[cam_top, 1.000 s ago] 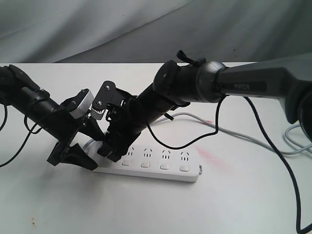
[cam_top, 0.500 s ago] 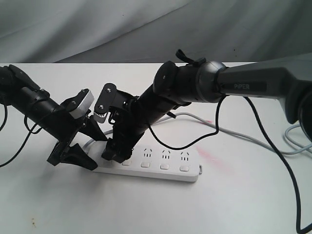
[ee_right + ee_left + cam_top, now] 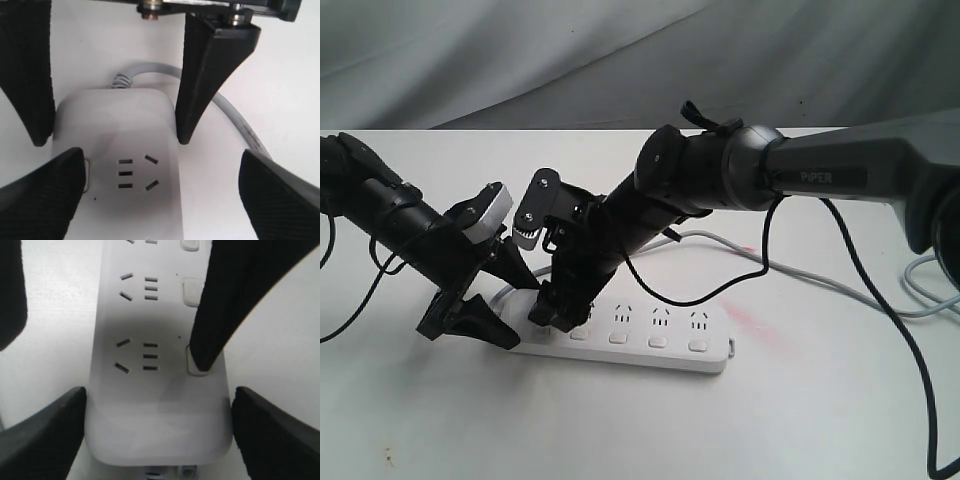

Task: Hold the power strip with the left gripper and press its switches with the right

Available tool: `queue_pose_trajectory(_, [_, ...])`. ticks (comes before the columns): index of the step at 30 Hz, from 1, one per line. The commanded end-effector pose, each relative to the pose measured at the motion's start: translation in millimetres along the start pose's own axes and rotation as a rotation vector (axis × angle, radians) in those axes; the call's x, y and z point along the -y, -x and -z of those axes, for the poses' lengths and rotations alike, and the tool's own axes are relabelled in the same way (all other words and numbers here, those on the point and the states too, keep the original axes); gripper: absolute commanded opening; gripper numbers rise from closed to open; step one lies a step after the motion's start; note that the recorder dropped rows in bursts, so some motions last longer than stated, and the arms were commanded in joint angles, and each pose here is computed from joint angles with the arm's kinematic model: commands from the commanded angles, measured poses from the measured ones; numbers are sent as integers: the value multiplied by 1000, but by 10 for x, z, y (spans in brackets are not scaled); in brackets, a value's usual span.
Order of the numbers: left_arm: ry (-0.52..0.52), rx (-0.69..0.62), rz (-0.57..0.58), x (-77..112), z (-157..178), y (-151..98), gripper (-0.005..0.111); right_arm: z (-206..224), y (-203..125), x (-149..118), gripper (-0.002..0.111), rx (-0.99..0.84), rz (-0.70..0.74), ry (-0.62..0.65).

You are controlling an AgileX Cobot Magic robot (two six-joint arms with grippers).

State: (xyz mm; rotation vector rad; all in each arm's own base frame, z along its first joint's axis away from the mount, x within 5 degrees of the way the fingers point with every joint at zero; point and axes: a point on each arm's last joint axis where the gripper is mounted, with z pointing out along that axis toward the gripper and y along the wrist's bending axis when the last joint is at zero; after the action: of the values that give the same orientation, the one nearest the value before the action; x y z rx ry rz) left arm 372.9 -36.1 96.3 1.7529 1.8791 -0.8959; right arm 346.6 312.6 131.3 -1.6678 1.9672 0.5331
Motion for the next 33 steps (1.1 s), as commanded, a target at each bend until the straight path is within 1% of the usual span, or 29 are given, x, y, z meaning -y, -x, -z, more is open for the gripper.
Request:
queue_pose_trajectory(1, [1,12,-7,-7,13,26,23,-34,-31,4,77,-6,-16,13])
queue_pose_trajectory(5, [1,12,-7,-7,13,26,23,-136,-97,-18,77,-30,-16,31])
queue_pose_trajectory(11, [1,12,-7,-7,13,26,23,-138,-96,-6,77,-27,-14,18])
queue_pose_trajectory(16, [1,12,-7,-7,13,26,23,-144,-101,-19,77,-45,15,18])
queue_pose_trajectory(20, [1,12,-7,-7,13,26,23,-194,-111,-68,77,-79,69,20])
queue_pose_trajectory(24, [1,12,-7,-7,13,26,23,-217,-150,-48,77,-105,57,2])
queue_pose_trajectory(30, [1,12,-7,-7,13,26,23,-212,-187,-31,77,-147,94,-13])
queue_pose_trajectory(33, [1,12,-7,-7,13,26,23,-211,-191,-32,77,-151,88,-12])
